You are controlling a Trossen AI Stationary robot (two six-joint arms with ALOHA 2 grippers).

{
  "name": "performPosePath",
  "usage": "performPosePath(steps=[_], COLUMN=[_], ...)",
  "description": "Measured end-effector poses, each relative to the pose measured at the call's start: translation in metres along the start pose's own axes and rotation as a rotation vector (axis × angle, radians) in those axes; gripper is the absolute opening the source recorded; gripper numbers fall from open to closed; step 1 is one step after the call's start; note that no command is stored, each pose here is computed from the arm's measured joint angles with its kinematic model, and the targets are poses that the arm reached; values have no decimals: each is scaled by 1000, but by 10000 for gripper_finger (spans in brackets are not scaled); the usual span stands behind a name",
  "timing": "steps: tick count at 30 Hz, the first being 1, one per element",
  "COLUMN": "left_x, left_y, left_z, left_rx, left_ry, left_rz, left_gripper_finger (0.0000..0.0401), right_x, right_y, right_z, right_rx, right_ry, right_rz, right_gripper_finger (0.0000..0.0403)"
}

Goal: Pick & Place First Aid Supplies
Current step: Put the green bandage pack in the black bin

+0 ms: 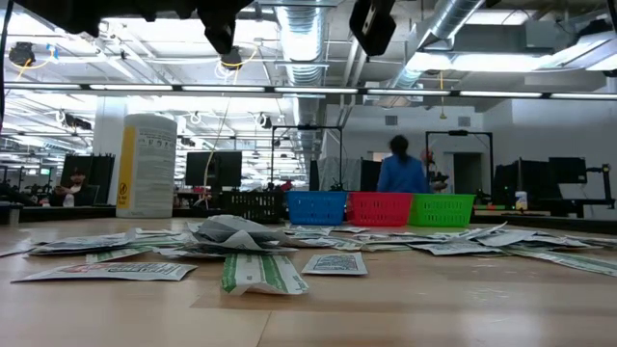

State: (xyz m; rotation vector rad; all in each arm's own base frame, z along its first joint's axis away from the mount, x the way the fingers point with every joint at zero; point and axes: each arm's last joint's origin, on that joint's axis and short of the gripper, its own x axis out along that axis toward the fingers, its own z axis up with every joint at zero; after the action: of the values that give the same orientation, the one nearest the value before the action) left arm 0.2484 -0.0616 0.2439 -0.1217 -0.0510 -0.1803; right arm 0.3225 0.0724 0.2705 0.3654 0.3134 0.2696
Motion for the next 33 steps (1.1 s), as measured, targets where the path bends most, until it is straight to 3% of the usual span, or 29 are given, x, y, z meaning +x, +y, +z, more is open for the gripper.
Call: performPosePath(steps=[11,20,23,33], left_x=[0,1,1,1], left_y=[10,19,19,19], left_z=[1,2,2,1], left_rx=[4,7,7,8], left_ry=[-6,-9,-8,7], left_rz=[40,73,70,84], left_gripper_finger=[122,12,8,5], right_x=[-2,-3,-3,-3], right_y=[-12,-18,-18,-20], right_z=[5,7,7,6], right_rx=[10,14,14,19], right_ry=[3,-3,-3,17], right_rz=[24,12,12,-1], right_gripper_finger=[1,1,6,94])
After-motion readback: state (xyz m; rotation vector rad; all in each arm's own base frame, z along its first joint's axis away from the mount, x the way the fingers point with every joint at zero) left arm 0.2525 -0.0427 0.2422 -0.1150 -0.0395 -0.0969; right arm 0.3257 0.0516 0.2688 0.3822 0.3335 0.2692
